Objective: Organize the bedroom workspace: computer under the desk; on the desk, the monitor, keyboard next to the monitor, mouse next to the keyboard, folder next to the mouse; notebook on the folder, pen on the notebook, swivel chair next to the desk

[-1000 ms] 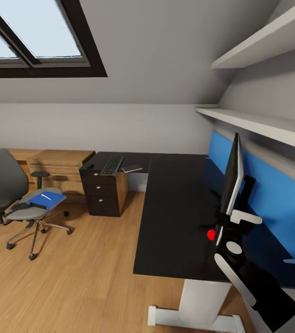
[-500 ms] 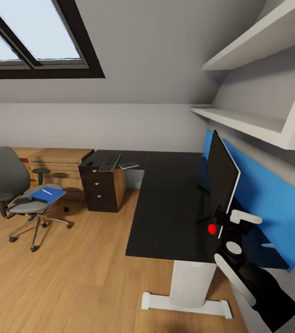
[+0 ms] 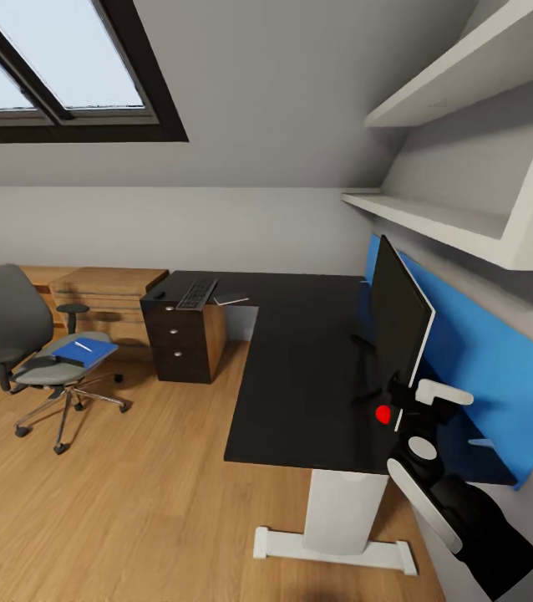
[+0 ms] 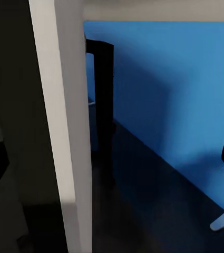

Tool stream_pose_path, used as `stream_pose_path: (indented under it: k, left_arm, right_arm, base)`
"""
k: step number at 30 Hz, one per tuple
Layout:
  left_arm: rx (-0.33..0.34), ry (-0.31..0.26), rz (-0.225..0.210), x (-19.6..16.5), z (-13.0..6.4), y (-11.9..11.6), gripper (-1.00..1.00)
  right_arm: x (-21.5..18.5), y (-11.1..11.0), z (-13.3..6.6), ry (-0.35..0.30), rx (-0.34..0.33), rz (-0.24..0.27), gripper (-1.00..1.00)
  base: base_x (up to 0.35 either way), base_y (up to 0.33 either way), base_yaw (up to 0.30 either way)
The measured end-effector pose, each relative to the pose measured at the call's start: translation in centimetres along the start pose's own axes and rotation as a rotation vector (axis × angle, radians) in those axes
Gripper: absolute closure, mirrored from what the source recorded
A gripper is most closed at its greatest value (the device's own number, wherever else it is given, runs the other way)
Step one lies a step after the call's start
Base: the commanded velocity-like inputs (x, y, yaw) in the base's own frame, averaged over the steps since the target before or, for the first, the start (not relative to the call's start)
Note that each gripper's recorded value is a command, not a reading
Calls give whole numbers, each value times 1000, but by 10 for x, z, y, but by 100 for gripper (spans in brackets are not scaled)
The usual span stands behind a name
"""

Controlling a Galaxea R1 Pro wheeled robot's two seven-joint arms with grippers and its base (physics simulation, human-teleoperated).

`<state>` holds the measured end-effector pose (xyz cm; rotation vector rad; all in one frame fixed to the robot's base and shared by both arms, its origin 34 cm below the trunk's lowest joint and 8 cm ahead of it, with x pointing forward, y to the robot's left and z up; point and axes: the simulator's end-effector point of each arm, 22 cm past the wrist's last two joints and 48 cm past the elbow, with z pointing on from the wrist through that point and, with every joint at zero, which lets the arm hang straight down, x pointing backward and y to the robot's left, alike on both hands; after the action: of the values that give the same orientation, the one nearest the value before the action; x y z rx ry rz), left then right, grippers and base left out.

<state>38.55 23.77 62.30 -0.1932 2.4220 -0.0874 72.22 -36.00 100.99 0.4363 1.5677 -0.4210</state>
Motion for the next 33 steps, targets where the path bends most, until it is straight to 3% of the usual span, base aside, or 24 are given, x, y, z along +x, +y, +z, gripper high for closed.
stream_pose_path:
  k: [33]
  left_arm:
    - [0,-3,0,-1,0,0,-100]
  right_arm:
    - [0,0,0,-1,-1,0,-100]
  base:
    - [0,-85,0]
